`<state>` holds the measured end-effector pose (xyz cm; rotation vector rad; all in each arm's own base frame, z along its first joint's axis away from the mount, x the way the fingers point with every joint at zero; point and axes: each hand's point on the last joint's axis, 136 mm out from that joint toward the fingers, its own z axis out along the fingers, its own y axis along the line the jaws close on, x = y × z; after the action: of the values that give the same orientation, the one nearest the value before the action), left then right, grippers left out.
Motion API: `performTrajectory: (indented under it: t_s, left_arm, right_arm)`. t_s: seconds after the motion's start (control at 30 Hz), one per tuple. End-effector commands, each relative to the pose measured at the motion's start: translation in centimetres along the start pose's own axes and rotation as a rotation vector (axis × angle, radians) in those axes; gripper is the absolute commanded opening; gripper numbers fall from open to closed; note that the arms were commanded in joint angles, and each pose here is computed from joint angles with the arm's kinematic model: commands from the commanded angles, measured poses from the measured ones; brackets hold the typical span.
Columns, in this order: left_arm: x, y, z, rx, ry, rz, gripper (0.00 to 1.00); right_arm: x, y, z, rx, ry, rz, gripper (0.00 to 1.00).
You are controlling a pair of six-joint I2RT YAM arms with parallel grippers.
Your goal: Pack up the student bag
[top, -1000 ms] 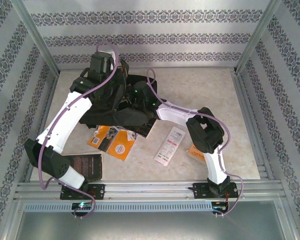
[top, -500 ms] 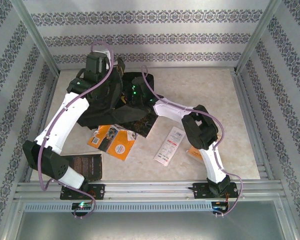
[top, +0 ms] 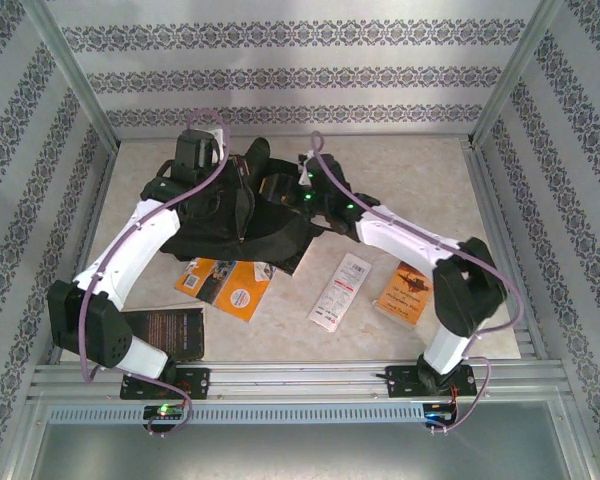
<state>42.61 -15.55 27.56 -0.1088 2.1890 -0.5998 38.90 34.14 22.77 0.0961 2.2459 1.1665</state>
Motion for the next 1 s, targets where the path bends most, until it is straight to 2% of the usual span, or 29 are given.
performTrajectory:
  t_s: [0.0, 0.1, 0.17, 0.33, 0.47, 0.53, 0.63, 0.83, 0.97]
  left_arm:
    - [0.9, -1.7, 0.4, 0.088, 0.014, -0.004, 0.0]
    - [3.7, -2.8, 1.9, 0.102, 0.085, 0.032, 0.0]
    - [5.6, -3.7, 3.0, 0.086, 0.129, 0.09, 0.0]
    - [10.4, -5.4, 5.5, 0.104, 0.237, 0.13, 0.05]
    - [12.6, -6.1, 6.0, 0.105, 0.285, 0.166, 0.24]
    - [13.1, -7.2, 5.4, 0.113, 0.302, 0.209, 0.4]
    - [13.6, -9.0, 4.3, 0.121, 0.327, 0.288, 0.57]
    - [17.2, -12.8, 2.8, 0.195, 0.391, 0.33, 0.67]
    - [21.4, -13.6, 3.3, 0.195, 0.473, 0.353, 0.66]
  right_arm:
    - [-0.6, -0.6, -3.6, 0.073, -0.031, -0.199, 0.68]
    - [-0.5, -2.4, -6.8, 0.176, -0.065, -0.261, 0.6]
    - [-0.1, -4.6, -8.6, 0.265, -0.059, -0.239, 0.58]
    - [2.8, -10.8, -11.9, 0.398, 0.002, -0.121, 0.58]
    - [6.5, -14.3, -13.0, 0.488, 0.116, -0.082, 0.61]
    - [8.3, -15.9, -13.4, 0.523, 0.165, -0.031, 0.62]
    - [10.1, -17.9, -14.1, 0.559, 0.189, 0.071, 0.62]
    - [11.5, -20.3, -14.5, 0.567, 0.234, 0.202, 0.62]
    - [12.5, -21.3, -14.1, 0.591, 0.273, 0.263, 0.64]
